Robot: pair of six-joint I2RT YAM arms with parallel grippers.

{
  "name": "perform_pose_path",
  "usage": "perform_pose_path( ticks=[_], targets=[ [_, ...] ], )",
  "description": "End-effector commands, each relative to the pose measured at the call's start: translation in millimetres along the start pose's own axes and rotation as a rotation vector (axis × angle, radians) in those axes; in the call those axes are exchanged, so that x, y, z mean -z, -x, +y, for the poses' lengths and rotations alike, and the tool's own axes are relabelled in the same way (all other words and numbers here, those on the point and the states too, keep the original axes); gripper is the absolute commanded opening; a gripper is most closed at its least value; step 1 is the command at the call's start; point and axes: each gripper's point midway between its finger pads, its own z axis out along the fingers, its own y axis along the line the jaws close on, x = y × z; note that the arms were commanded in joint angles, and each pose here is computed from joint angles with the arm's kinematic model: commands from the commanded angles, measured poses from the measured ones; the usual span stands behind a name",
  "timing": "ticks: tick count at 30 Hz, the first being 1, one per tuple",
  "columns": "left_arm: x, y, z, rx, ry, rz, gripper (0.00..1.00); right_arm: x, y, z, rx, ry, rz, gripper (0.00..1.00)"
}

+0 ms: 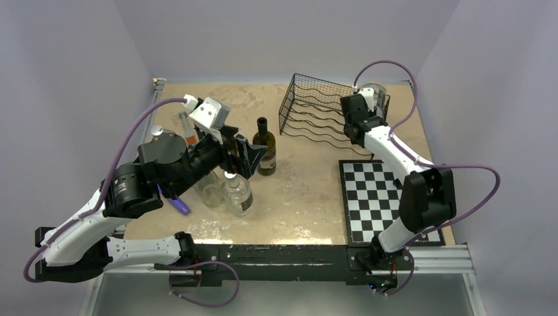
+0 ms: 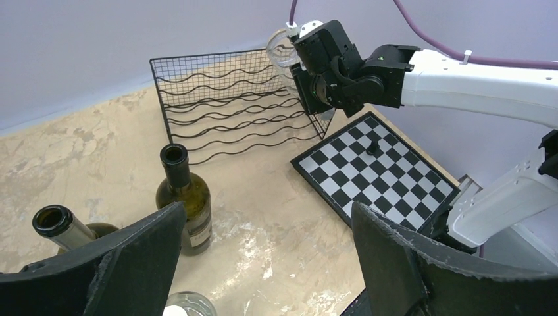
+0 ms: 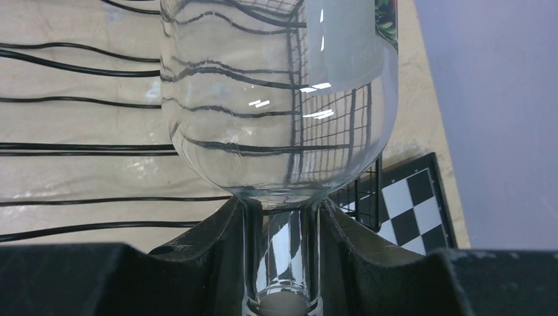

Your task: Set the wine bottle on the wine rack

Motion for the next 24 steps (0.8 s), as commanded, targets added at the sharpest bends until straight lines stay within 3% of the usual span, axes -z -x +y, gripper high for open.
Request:
perform_pose_path(
  ticks=[1, 7, 10, 12, 18, 24],
  targets=[
    [2, 13, 2, -0.015, 0.009, -0.029, 0.99, 1, 69, -13, -0.168, -0.046, -0.23, 0.0],
    [0, 14, 1, -0.023, 0.013, -0.029, 0.99, -11, 56, -10, -0.129, -0.039, -0.191, 0.0],
    [-1, 14, 1, -0.022, 0.014, -0.026, 0.99, -13, 52, -8, -0.1, -0.02, -0.159, 0.38],
    [-1, 13, 2, -0.02, 0.018, -0.022, 0.99, -12, 50, -10, -0.1, -0.013, -0.147, 0.53],
    [0, 12, 4, -0.009, 0.028, -0.024, 0.99, -9, 43, -21, -0.116, -0.009, -0.106, 0.79],
    [1, 9, 7, -0.004, 0.043, -0.017, 0.99, 20, 61, -28, -0.126, 0.075, -0.134, 0.93]
  ],
)
